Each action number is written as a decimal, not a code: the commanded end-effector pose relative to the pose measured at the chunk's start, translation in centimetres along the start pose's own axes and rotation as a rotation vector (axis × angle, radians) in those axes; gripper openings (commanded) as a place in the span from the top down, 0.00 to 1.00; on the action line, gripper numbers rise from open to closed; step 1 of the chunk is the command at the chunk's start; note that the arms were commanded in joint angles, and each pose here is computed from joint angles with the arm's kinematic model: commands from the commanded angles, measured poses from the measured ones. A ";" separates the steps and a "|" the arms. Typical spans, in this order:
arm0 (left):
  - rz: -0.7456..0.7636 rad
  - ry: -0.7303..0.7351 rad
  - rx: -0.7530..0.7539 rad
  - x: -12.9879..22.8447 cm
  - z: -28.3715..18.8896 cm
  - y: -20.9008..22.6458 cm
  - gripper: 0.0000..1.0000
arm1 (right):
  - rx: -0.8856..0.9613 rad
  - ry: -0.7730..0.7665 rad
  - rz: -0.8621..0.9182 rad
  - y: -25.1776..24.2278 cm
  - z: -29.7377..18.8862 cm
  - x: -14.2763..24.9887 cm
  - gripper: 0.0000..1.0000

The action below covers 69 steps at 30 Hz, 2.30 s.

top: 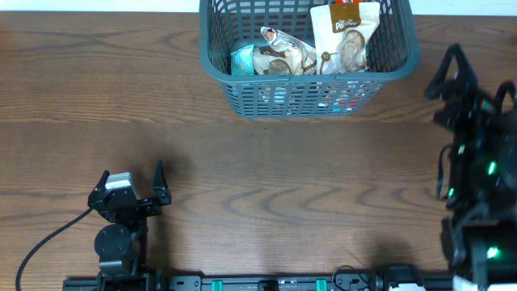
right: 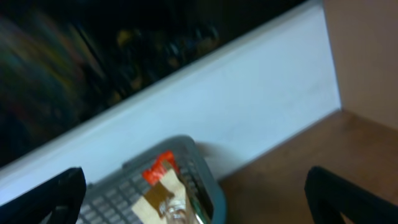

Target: Pack container

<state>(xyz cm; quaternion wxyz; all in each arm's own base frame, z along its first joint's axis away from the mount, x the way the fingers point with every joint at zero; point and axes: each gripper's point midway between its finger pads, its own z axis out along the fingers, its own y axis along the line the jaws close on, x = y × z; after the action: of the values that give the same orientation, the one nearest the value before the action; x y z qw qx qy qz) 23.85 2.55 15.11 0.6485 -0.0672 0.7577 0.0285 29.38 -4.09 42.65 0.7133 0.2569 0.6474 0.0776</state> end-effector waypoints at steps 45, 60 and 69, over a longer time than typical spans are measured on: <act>0.020 0.033 -0.005 1.5 0.3 0.1 0.01 | -0.196 -0.050 -0.302 -7.9 -5.7 18.0 0.01; 0.020 0.033 -0.005 1.5 0.3 0.1 0.01 | -0.208 0.028 -0.354 -9.0 -5.8 21.5 0.01; 0.020 0.033 -0.006 1.5 0.3 0.2 0.02 | -0.239 0.128 -0.470 -9.5 -6.3 24.2 0.01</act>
<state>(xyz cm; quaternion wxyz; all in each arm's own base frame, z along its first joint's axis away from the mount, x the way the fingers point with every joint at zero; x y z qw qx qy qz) 23.85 2.57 15.10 0.6484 -0.0675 0.7578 0.0288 24.90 -0.63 16.99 0.6972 0.0474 0.7152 0.0086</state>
